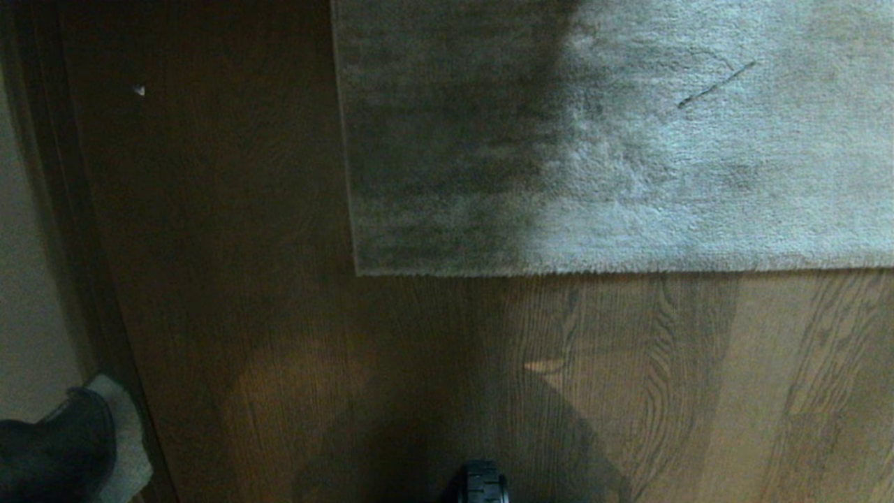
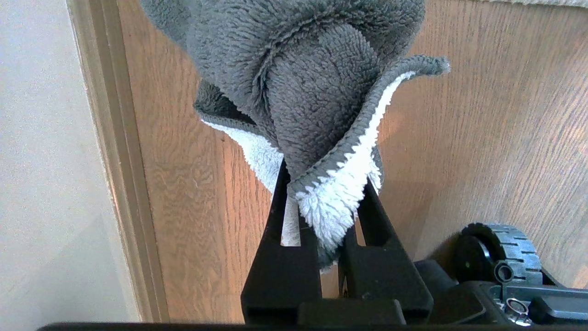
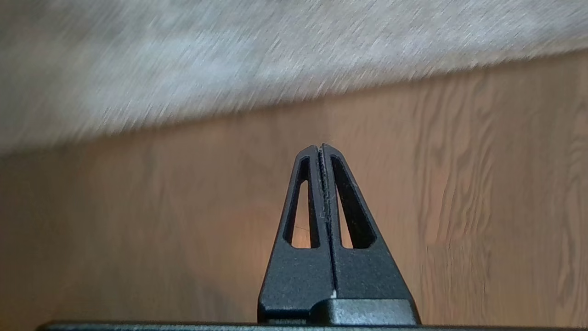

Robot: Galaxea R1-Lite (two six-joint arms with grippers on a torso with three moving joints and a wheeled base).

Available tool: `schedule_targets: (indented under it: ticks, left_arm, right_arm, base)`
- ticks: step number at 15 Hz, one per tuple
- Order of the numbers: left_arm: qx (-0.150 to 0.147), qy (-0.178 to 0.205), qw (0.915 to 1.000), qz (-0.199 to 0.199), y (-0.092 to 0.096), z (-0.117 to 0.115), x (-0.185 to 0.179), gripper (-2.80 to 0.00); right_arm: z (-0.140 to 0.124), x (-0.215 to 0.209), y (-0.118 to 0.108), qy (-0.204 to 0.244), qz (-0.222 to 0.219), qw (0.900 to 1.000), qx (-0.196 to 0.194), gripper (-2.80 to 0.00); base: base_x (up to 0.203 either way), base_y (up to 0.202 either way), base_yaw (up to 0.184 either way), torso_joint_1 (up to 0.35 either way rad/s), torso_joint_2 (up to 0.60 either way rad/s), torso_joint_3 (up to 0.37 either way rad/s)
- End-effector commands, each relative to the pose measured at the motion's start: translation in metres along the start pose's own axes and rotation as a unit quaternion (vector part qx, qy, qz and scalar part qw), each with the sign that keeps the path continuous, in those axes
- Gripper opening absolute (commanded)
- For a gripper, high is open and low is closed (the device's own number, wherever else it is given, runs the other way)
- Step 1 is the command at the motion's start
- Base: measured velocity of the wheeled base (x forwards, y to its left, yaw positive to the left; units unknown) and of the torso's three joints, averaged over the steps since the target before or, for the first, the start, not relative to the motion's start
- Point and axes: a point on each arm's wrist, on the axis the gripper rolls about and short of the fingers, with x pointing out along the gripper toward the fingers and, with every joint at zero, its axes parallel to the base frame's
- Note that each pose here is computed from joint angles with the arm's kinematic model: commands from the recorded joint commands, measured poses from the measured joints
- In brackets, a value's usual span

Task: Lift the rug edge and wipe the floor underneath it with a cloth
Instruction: Put down the rag

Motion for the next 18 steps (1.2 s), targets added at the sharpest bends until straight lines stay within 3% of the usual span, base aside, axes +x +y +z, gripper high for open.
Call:
schedule_targets:
  ticks: [1, 3, 4, 9, 18]
  left_arm:
    - [0.0, 0.0, 1.0, 0.0, 0.0, 0.0, 0.0, -2.8]
    - [0.0, 0.0, 1.0, 0.0, 0.0, 0.0, 0.0, -2.8]
    - [0.0, 0.0, 1.0, 0.0, 0.0, 0.0, 0.0, -2.8]
    - [0.0, 0.0, 1.0, 0.0, 0.0, 0.0, 0.0, -2.8]
    - [0.0, 0.0, 1.0, 0.0, 0.0, 0.0, 0.0, -2.8]
  right_arm:
    - [-0.03, -0.036, -0.007, 0.006, 0.02, 1.0, -0.017, -2.8]
    - [-0.049, -0.042, -0.008, 0.085, 0.041, 0.995, -0.043, -2.8]
    - [-0.05, -0.042, -0.008, 0.095, 0.051, 0.993, -0.051, -2.8]
    - [-0.049, -0.041, -0.008, 0.081, 0.055, 0.993, -0.07, -2.8]
    - [-0.049, -0.041, -0.008, 0.081, 0.053, 0.993, -0.06, -2.8]
  base:
    - [0.0, 0.0, 0.0, 0.0, 0.0, 0.0]
    - [0.0, 0.0, 0.0, 0.0, 0.0, 0.0]
    - [0.0, 0.0, 0.0, 0.0, 0.0, 0.0]
    - [0.0, 0.0, 0.0, 0.0, 0.0, 0.0]
    - [0.0, 0.0, 0.0, 0.0, 0.0, 0.0]
